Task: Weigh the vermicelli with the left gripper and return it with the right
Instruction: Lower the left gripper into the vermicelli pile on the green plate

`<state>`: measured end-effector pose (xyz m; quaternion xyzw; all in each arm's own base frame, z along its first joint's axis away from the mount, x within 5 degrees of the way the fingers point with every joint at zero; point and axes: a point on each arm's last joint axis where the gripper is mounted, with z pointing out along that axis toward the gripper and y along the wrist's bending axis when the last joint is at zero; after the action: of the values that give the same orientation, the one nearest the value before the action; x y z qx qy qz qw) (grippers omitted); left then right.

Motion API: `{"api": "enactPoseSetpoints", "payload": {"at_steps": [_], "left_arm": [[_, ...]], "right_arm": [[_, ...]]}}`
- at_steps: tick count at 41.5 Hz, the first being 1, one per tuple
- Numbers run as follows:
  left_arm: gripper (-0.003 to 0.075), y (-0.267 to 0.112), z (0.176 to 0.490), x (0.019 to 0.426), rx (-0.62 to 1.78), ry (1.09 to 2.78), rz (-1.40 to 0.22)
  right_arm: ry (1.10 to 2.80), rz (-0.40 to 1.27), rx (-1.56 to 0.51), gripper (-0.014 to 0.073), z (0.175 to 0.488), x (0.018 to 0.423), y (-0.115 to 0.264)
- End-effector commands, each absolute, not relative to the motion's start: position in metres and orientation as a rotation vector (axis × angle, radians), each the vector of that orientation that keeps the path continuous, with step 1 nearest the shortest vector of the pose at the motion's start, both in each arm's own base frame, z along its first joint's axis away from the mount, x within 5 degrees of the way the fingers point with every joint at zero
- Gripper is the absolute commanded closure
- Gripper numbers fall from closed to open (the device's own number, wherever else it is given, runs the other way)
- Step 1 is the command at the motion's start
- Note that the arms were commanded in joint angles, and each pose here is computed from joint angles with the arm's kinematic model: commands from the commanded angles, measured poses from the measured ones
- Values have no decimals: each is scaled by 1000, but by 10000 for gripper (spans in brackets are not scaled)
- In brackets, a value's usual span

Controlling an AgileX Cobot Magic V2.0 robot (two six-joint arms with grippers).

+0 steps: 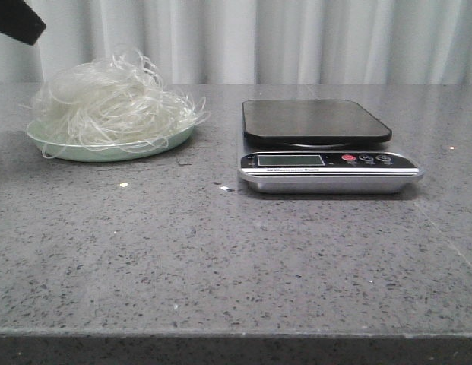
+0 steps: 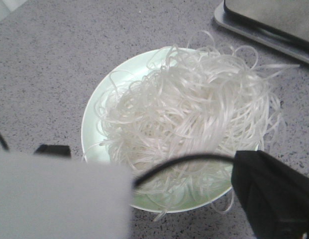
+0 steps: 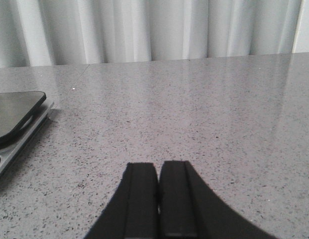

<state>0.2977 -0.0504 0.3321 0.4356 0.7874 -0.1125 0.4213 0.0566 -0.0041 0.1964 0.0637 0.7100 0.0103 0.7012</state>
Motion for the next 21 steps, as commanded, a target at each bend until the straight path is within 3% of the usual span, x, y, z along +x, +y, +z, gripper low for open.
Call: {"api": "enactPoseSetpoints", "payload": {"at_steps": [1,21], "left_arm": [[19,-65,345,300,1097,1883,-294],[20,-91,297,339,1117,1947,-257]], "right_arm": [[1477,12,137,444,207,55,-5],[1477,12,137,444,207,55,-5]]}}
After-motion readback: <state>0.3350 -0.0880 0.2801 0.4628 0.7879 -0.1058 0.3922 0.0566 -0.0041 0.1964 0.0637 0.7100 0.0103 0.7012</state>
